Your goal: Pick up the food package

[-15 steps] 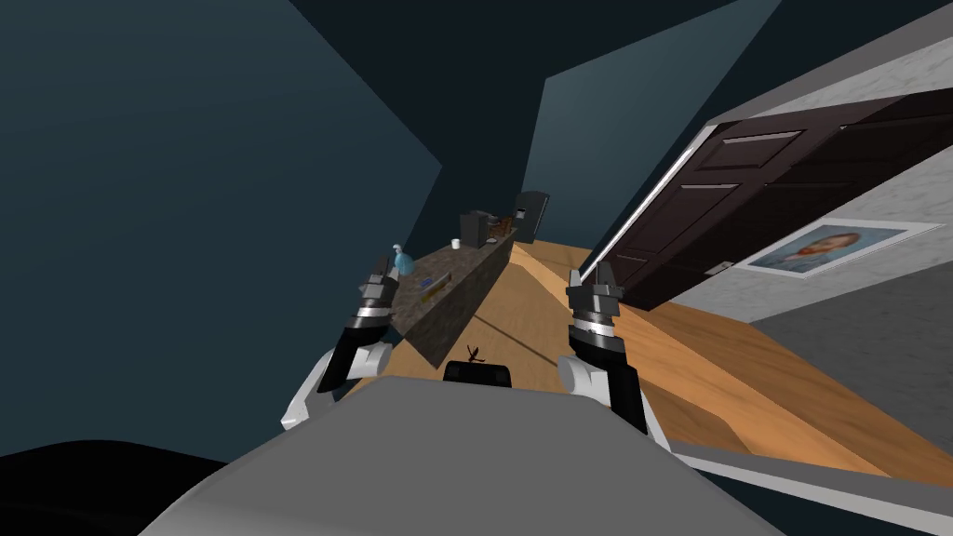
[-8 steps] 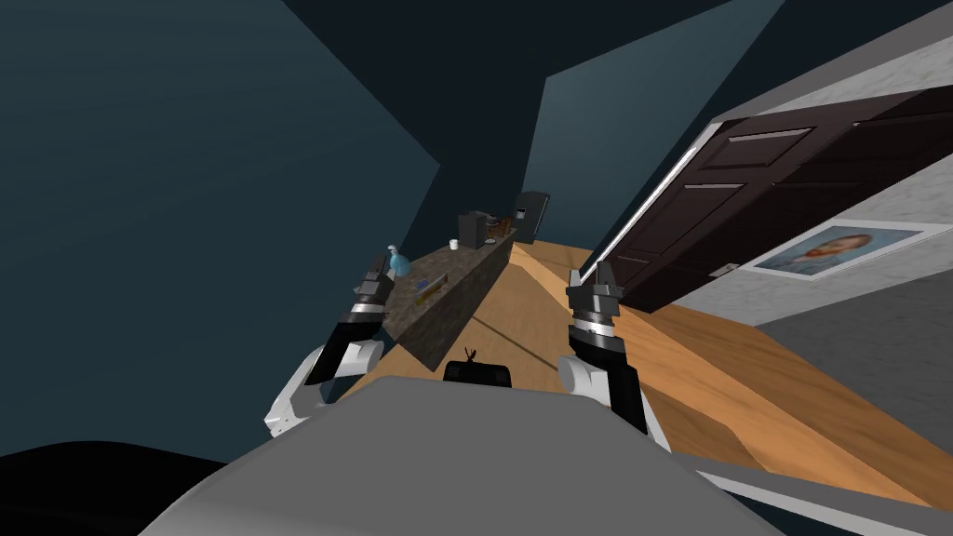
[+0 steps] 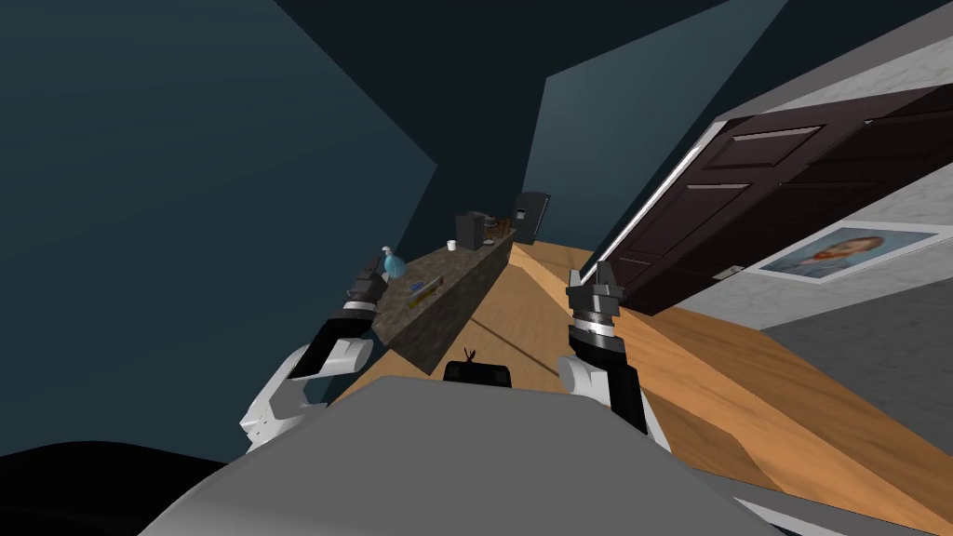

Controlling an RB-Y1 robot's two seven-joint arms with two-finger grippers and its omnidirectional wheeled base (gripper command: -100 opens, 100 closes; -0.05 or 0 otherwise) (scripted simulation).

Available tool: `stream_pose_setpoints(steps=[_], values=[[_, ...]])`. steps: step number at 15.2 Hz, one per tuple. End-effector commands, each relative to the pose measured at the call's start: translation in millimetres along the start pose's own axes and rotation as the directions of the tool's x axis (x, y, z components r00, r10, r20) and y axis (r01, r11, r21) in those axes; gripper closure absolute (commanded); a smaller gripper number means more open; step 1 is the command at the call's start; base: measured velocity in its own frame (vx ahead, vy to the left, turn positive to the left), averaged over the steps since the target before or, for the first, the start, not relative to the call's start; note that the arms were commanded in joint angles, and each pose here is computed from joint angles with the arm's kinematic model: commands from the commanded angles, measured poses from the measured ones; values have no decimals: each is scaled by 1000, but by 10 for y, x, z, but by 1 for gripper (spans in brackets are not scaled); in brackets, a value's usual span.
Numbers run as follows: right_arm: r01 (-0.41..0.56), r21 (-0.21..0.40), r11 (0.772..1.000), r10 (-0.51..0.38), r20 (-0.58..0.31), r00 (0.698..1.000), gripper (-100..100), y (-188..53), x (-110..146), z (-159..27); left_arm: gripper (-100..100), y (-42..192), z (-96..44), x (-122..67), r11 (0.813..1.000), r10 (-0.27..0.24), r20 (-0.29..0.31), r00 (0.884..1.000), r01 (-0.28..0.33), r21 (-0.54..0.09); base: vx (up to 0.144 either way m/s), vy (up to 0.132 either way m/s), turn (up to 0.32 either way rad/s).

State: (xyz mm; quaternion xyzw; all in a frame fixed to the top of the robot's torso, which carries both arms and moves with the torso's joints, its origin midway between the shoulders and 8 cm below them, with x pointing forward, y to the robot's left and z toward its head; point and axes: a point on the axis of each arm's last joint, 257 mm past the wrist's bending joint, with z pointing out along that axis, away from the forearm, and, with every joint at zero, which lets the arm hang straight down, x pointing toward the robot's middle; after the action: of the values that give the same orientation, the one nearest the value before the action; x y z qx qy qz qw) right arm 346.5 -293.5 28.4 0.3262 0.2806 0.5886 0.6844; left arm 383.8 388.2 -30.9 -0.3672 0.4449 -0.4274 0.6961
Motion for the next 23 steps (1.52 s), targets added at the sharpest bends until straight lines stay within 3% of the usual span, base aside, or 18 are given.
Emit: stream_pose_setpoints(steps=[1, 2, 3, 5, 6, 9, 10, 13, 14, 16, 17, 21, 22, 23], values=[[0, 0, 1000, 0, 0, 1000, 0, 0, 0, 0, -100, 82, 11, -37, 999, -5, 3, 1000, 5, -40, 58, -50, 14], [0, 0, 1000, 0, 0, 1000, 0, 0, 0, 0, -100, 90, 11, -37, 999, -5, 3, 1000, 5, -43, 31, -29, 3], [0, 0, 1000, 0, 0, 1000, 0, 0, 0, 0, -100, 145, 28, -157, 997, -18, 15, 1000, 20, -70, 50, -51, 4], [0, 0, 1000, 0, 0, 1000, 0, 0, 0, 0, -100, 224, 21, -157, 995, -18, 16, 1000, 20, -101, 53, -56, 13], [0, 0, 1000, 0, 0, 1000, 0, 0, 0, 0, -100, 264, 34, -281, 992, -33, 31, 999, 37, -123, 57, -58, 10], [0, 0, 1000, 0, 0, 1000, 0, 0, 0, 0, -100, 362, 20, -282, 986, -33, 33, 999, 38, -161, 48, -49, 8], [0, 0, 1000, 0, 0, 1000, 0, 0, 0, 0, -100, 409, 27, -409, 981, -49, 51, 997, 58, -185, 56, -49, 6], [0, 0, 1000, 0, 0, 1000, 0, 0, 0, 0, -100, 501, 7, -410, 973, -49, 53, 997, 59, -221, 49, -46, 9], [0, 0, 1000, 0, 0, 1000, 0, 0, 0, 0, -100, 544, 8, -539, 966, -66, 75, 995, 82, -244, 48, -38, 4], [0, 0, 1000, 0, 0, 1000, 0, 0, 0, 0, -100, 641, -19, -539, 956, -65, 78, 995, 84, -281, 54, -43, 24], [0, 0, 1000, 0, 0, 1000, 0, 0, 0, 0, -100, 654, -16, -668, 950, -83, 100, 991, 109, -292, 58, -57, 31], [0, 0, 1000, 0, 0, 1000, 0, 0, 0, 0, -100, 780, -60, -667, 933, -81, 105, 991, 113, -341, 53, -49, -8], [0, 0, 1000, 0, 0, 1000, 0, 0, 0, 0, -100, 817, -72, -795, 922, -99, 131, 986, 141, -360, 53, -32, 2], [0, 0, 1000, 0, 0, 1000, 0, 0, 0, 0, -100, 853, -87, -794, 917, -99, 133, 986, 142, -374, 69, -55, 13]])
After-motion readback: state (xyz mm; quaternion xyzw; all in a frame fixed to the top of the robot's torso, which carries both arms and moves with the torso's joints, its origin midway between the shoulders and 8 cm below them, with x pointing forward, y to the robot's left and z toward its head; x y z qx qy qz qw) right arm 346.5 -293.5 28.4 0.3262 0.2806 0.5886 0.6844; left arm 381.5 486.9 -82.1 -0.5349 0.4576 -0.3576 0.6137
